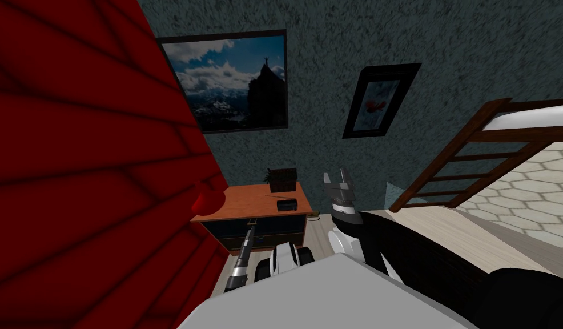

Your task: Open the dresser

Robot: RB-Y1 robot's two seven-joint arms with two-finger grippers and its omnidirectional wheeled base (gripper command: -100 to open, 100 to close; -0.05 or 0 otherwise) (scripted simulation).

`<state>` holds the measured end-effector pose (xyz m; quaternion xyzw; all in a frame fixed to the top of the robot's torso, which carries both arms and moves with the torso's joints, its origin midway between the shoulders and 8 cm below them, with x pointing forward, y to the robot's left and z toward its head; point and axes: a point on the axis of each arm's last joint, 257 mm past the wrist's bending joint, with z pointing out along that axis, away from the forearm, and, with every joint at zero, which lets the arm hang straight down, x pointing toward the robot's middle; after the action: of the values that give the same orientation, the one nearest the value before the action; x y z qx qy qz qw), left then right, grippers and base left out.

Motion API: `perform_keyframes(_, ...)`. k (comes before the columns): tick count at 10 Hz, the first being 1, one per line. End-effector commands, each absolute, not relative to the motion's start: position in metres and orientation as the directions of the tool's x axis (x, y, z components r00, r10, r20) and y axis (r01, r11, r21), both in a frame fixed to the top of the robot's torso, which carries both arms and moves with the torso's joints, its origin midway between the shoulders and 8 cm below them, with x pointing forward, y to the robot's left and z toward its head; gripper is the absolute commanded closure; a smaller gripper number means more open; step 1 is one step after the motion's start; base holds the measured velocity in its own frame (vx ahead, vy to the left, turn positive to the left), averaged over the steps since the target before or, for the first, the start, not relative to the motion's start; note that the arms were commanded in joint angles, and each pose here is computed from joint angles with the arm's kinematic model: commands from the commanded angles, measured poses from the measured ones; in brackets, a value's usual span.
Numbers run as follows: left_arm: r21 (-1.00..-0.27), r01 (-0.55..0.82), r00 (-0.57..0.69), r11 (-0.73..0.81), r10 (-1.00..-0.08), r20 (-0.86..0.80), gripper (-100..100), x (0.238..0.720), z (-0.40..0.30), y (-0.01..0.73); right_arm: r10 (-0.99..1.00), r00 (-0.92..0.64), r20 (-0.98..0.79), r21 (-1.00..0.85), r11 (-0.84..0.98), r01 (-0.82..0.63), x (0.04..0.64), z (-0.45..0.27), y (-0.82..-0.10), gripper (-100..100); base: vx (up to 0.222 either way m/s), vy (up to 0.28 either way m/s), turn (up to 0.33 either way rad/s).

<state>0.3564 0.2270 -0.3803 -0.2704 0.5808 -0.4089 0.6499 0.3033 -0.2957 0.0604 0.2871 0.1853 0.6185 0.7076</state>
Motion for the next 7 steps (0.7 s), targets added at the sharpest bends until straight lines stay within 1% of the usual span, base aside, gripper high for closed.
perform_keyframes(1, -0.833, 0.212, -0.013, 0.512, -0.85, -0.526, -100, 0.354, -0.385, 0.221, 0.982, 0.166, 0.093, 0.635, 0.07, -0.769, 0.303, 0.06, -0.296, 0, 0.011, 0.003, -0.004)
perform_keyframes(4, -0.833, 0.214, -0.014, 0.511, -0.851, -0.525, -100, 0.384, -0.376, 0.224, 0.982, 0.166, 0.093, 0.635, 0.07, -0.769, 0.303, 0.06, -0.296, 0, -0.007, -0.021, 0.006)
perform_keyframes(5, -0.832, 0.216, -0.013, 0.512, -0.85, -0.526, -100, 0.376, -0.377, 0.225, 0.982, 0.166, 0.093, 0.635, 0.07, -0.769, 0.303, 0.06, -0.296, 0, -0.005, -0.015, 0.001)
perform_keyframes(6, -0.833, 0.213, -0.014, 0.511, -0.851, -0.526, 100, 0.367, -0.381, 0.222, 0.982, 0.166, 0.093, 0.635, 0.07, -0.769, 0.303, 0.06, -0.296, 0, 0.004, 0.007, -0.007)
perform_keyframes(7, -0.833, 0.213, -0.013, 0.511, -0.851, -0.526, 100, 0.361, -0.383, 0.221, 0.982, 0.166, 0.093, 0.635, 0.07, -0.769, 0.303, 0.06, -0.296, 0, 0.006, 0.024, -0.006)
